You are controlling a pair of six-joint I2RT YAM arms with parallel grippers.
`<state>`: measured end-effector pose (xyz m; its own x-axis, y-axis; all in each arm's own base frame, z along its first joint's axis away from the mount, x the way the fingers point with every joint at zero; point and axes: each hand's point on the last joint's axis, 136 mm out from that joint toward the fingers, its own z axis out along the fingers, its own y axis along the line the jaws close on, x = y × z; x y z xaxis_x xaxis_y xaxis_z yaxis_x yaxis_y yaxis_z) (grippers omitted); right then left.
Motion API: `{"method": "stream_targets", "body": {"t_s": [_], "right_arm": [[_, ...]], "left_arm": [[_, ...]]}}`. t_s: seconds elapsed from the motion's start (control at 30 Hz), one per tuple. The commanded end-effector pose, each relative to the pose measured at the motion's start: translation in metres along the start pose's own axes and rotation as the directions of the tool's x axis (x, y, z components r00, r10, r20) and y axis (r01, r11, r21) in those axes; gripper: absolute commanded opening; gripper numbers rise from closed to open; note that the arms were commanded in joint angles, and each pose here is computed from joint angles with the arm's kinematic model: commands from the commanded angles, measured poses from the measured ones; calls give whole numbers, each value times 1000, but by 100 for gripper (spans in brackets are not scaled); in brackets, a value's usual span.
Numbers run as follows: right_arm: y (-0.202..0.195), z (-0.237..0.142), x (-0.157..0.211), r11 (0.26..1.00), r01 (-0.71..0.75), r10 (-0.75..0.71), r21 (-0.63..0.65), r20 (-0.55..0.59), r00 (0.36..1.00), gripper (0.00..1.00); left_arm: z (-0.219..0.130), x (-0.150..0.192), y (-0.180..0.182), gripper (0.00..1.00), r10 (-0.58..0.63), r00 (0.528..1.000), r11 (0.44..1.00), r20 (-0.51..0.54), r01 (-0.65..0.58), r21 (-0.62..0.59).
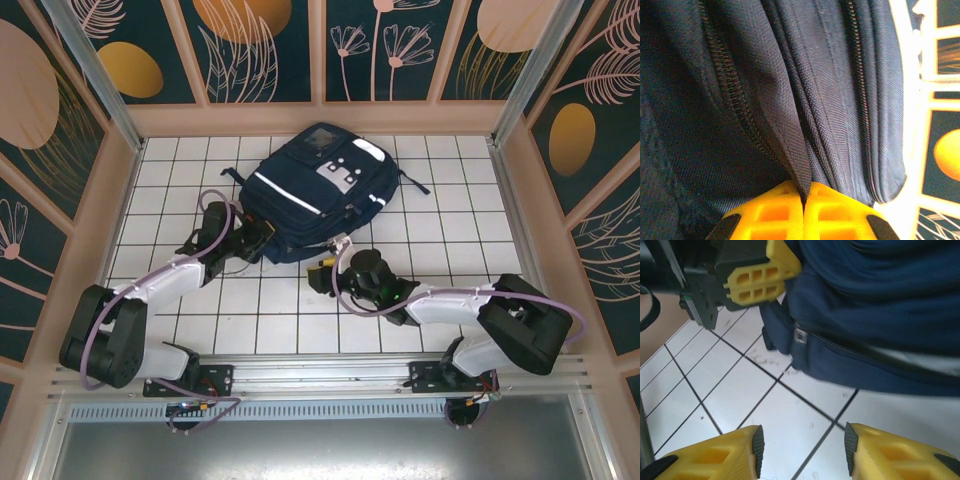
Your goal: Pack books, pencil case, and school supplies into a backpack
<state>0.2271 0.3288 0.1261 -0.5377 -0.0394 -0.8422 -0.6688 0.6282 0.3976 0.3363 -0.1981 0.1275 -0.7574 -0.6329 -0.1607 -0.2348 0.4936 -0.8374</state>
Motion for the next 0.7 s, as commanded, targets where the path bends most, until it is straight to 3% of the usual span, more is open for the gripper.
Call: {"method": "stream_targets", "body": {"t_s": [0.0,0.27,0.4,0.47,0.6,0.67], "right_arm": [[0,-1,-35,987,142,-150,71,128,980,47],[-27,-6,-29,971,131,-159,198,133,978,51],[-42,1,-23,959,112,-141,259,98,985,46],[-47,1,-25,958,103,-134,267,103,986,40],[-58,3,-23,959,72,-97,274,79,992,10],[-61,1,-22,958,67,-90,278,69,994,0]], "left_arm": [[-11,1,-71,0,-1,999,973,33,-7,232],[0,27,-96,0,-11,1000,956,-20,16,294],[3,34,-104,0,-1,999,952,-36,12,305],[2,35,-107,0,0,999,951,-34,10,310],[1,33,-108,0,7,1000,952,-23,0,305],[0,32,-108,0,21,1000,954,-13,-16,301]]}}
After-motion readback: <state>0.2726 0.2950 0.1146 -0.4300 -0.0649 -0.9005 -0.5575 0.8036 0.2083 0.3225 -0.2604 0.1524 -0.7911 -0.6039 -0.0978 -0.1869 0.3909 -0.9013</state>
